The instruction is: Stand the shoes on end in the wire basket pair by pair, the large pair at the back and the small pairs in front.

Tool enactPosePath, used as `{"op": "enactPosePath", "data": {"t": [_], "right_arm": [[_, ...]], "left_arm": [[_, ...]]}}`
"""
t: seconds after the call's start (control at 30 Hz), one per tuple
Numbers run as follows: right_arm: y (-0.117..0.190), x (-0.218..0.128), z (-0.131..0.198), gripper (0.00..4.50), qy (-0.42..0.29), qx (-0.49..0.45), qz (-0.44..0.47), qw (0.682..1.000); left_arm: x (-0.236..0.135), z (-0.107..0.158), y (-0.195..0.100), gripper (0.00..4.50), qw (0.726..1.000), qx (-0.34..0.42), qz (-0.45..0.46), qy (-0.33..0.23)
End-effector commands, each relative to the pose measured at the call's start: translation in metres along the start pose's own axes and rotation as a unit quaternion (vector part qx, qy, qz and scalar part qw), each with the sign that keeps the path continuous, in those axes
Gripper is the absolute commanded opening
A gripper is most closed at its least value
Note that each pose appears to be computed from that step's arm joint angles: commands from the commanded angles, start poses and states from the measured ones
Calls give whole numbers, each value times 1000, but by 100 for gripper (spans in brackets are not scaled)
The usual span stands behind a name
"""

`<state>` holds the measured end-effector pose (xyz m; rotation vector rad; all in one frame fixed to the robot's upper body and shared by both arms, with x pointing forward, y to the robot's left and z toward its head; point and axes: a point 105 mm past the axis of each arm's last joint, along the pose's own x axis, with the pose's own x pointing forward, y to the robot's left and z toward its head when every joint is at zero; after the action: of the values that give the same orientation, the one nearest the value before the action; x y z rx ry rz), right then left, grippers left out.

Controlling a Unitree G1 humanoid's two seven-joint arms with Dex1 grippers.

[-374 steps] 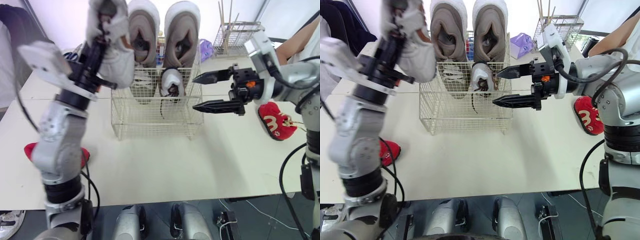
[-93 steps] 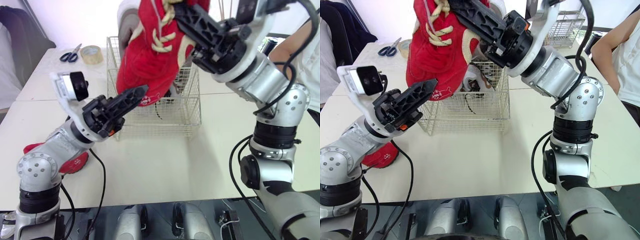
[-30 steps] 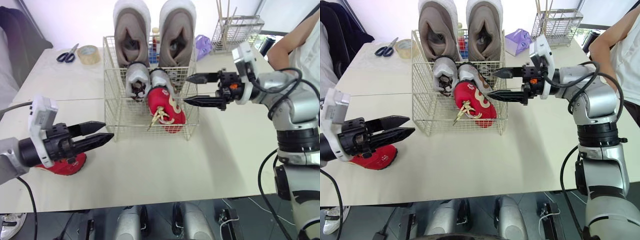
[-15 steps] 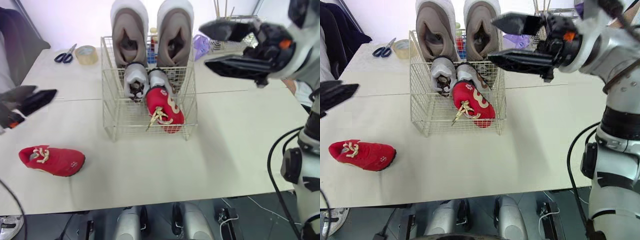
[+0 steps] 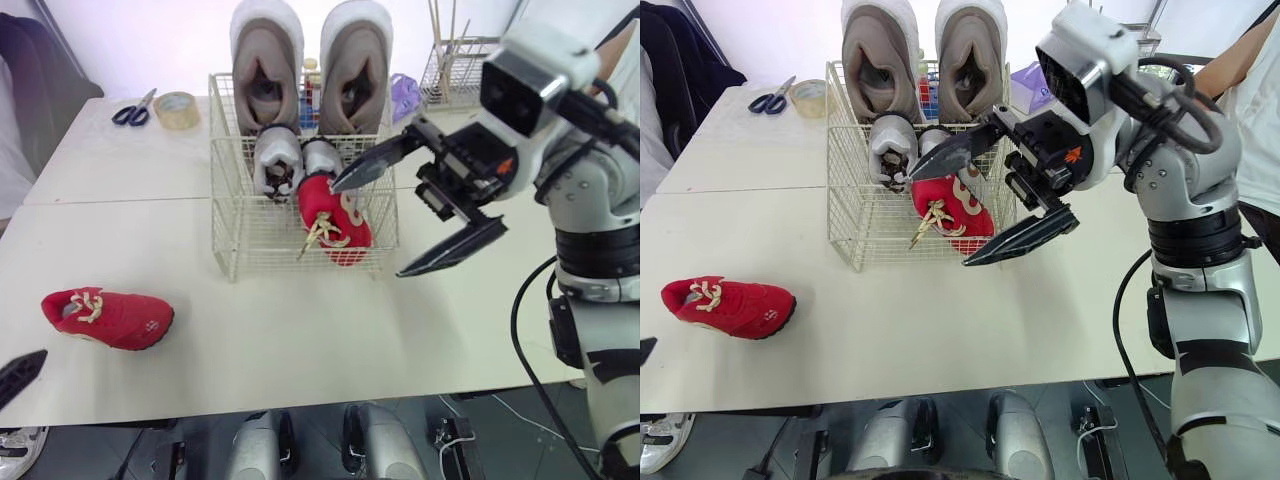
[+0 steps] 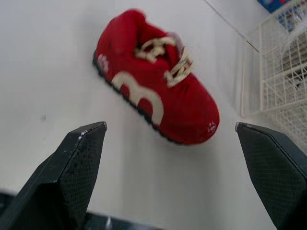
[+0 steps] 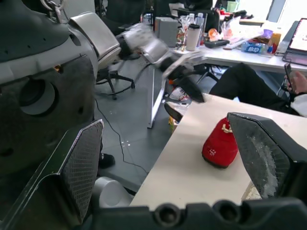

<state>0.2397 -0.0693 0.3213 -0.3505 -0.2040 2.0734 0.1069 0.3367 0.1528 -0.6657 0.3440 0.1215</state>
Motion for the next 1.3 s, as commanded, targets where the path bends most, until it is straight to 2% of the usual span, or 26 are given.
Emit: {"op": "enactPosePath", "data": {"t": [0.03, 0.3, 0.57, 0.67, 0.9, 0.93, 1.0, 1.03, 1.13, 1.2, 1.23, 1.3], "right_arm": [[0, 1, -1, 448, 6, -13, 3, 1000], [-1, -2, -9, 448, 29, 0, -11, 1000], [2, -4, -7, 448, 34, 7, -40, 999], [2, -4, -6, 448, 29, 9, -54, 998], [3, -5, -7, 450, 29, 14, -81, 996], [3, -5, -8, 450, 31, 14, -84, 996], [2, -7, -9, 450, 35, 15, -89, 995], [2, -9, -9, 450, 37, 15, -94, 995], [-2, -15, -9, 450, 38, 16, -113, 993], [-5, -24, -3, 450, 27, 15, -137, 990], [-7, -27, -1, 450, 23, 14, -147, 989], [-12, -38, 5, 450, 14, 9, -180, 984]], "left_arm": [[15, -3, -10, 450, 1000, -13, 4, -24], [60, 0, 5, 450, 992, -101, 29, -70], [94, -8, 33, 450, 988, -117, 94, -46], [104, -11, 33, 450, 988, -114, 92, -41], [119, -6, 28, 129, 990, -95, 91, -45], [117, -2, 25, 98, 992, -88, 81, -51], [111, 10, 21, 98, 992, -74, 73, -68], [106, 20, 16, 98, 993, -61, 61, -83], [87, 68, -15, 98, 985, 2, -2, -175], [64, 108, -63, 98, 961, 78, -77, -255], [55, 119, -82, 98, 949, 108, -103, -279], [45, 139, -147, 98, 909, 213, -182, -308]]}}
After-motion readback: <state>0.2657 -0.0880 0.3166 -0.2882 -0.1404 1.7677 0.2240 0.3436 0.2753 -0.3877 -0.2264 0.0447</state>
